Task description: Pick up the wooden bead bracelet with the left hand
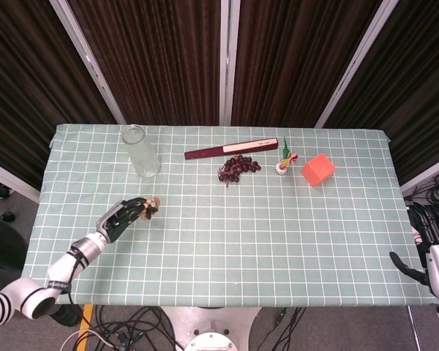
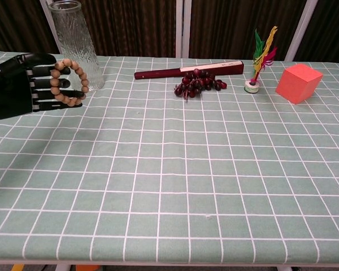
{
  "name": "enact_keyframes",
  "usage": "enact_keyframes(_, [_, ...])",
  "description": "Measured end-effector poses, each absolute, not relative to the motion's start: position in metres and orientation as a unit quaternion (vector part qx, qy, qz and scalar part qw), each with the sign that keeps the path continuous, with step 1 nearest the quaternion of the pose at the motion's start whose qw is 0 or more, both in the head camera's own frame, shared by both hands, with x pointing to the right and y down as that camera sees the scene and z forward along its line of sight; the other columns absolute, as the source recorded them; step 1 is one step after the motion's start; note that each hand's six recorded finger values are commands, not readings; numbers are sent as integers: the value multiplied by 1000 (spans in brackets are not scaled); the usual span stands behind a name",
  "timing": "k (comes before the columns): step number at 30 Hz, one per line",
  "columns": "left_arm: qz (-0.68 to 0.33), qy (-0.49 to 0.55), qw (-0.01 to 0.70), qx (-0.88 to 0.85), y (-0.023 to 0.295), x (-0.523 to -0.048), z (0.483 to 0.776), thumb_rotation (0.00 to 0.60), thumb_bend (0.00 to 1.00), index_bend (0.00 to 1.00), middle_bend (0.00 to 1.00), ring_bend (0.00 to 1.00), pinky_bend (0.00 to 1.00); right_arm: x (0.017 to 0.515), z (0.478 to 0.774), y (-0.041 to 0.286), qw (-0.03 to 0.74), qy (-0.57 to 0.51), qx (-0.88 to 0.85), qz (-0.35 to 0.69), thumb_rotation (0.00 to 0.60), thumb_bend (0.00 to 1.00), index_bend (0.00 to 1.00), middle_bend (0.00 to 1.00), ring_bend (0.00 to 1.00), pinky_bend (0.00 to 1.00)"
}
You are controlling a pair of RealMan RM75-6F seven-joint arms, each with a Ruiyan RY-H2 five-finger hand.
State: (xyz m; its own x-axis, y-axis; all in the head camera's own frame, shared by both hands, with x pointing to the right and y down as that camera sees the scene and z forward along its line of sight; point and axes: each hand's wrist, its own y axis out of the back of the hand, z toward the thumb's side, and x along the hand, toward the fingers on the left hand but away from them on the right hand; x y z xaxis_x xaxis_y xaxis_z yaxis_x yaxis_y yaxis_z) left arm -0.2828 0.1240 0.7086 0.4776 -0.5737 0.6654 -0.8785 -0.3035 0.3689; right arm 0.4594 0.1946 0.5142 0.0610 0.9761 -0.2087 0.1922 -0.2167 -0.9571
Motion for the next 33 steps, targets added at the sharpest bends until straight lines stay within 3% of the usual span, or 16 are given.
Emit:
enact_keyframes(13, [205,-470,378,771,127,-276,709,247,410,489,599,199,76,459,515,195,400,-478,-608,492,600,101,0,83,0,0])
enact_keyframes(15, [201,-471,382,770,126,-275,709,248,410,489,589,192,76,459,515,195,399,-478,-608,492,600,101,0,83,0,0])
enact_keyframes(19, [203,-473,374,772,125,-277,710,280,410,490,587,330,80,459,516,194,398,-477,-608,494,600,101,0,83,0,0])
enact_keyframes(22, [204,-476,370,772,125,-278,711,285,410,492,579,380,80,458,516,194,399,-477,-609,493,600,101,0,83,0,0])
enact_keyframes(33, [205,-474,368,773,126,-277,711,335,410,503,589,442,80,457,514,197,400,-477,-607,494,600,101,0,83,0,0])
